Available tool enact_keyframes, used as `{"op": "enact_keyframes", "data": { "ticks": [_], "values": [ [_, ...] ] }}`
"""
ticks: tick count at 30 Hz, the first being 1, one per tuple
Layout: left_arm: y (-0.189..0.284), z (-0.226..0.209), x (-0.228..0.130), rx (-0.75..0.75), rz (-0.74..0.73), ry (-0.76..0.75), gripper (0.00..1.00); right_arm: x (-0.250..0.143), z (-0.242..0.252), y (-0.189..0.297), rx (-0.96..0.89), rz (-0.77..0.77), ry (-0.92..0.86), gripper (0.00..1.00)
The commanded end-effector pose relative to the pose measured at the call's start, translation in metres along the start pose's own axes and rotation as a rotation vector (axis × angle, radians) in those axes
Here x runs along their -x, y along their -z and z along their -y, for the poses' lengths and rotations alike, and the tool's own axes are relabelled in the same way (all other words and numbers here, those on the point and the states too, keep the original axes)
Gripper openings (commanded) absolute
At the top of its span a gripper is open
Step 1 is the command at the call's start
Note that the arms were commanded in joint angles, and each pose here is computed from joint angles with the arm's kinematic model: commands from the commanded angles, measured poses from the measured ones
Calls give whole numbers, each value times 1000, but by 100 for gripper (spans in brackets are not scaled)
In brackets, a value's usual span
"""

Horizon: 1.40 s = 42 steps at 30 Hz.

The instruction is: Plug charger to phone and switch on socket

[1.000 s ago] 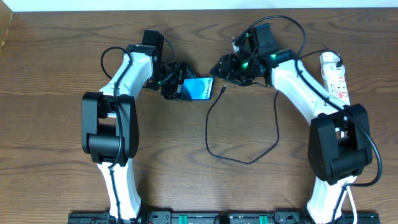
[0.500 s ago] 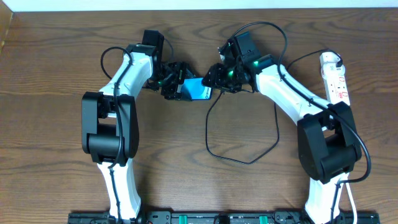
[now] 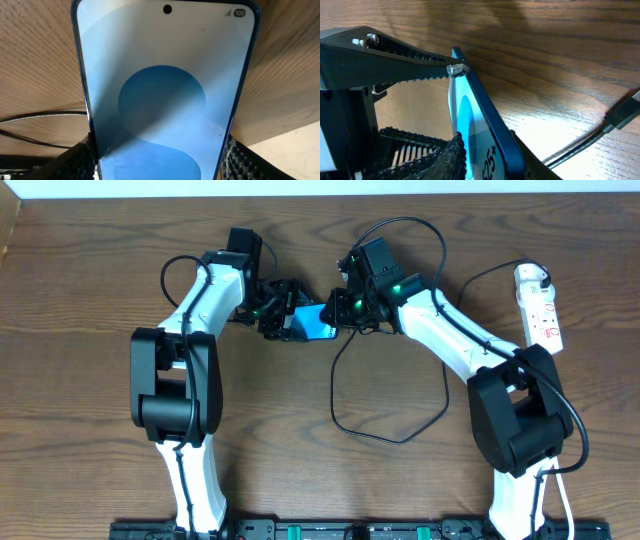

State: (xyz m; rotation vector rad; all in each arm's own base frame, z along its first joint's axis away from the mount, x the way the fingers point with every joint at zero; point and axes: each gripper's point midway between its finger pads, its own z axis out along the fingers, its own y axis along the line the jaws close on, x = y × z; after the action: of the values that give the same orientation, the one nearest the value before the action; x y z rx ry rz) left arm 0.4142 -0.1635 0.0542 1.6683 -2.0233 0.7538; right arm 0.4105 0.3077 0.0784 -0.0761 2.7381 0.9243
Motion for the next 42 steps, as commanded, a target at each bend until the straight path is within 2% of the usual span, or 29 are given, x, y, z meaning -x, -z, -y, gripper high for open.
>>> {"op": "enact_keyframes", "data": {
  "ticks": [1,13,21,28,34,42],
  "values": [
    [19,14,-24,-57,-41,-44,56,-5,1,-11,-3,-20,14,22],
    [19,14,-23,-57,-41,-44,56,-5,-1,-12,13,-24,16,1],
    [19,14,-23,-58,-41,-44,56,-2,-2,-10,35,-20,14,1],
    [24,18,-18,-75,-38,-51,56,23,15,7,75,24,-29,1],
    [29,39,-17,-163,-30,-239,56,49,31,35,79,96,-63,1],
    [49,92,-57,-412,-141,-631,56,87,32,87,117,240,-90,1]
  ]
}}
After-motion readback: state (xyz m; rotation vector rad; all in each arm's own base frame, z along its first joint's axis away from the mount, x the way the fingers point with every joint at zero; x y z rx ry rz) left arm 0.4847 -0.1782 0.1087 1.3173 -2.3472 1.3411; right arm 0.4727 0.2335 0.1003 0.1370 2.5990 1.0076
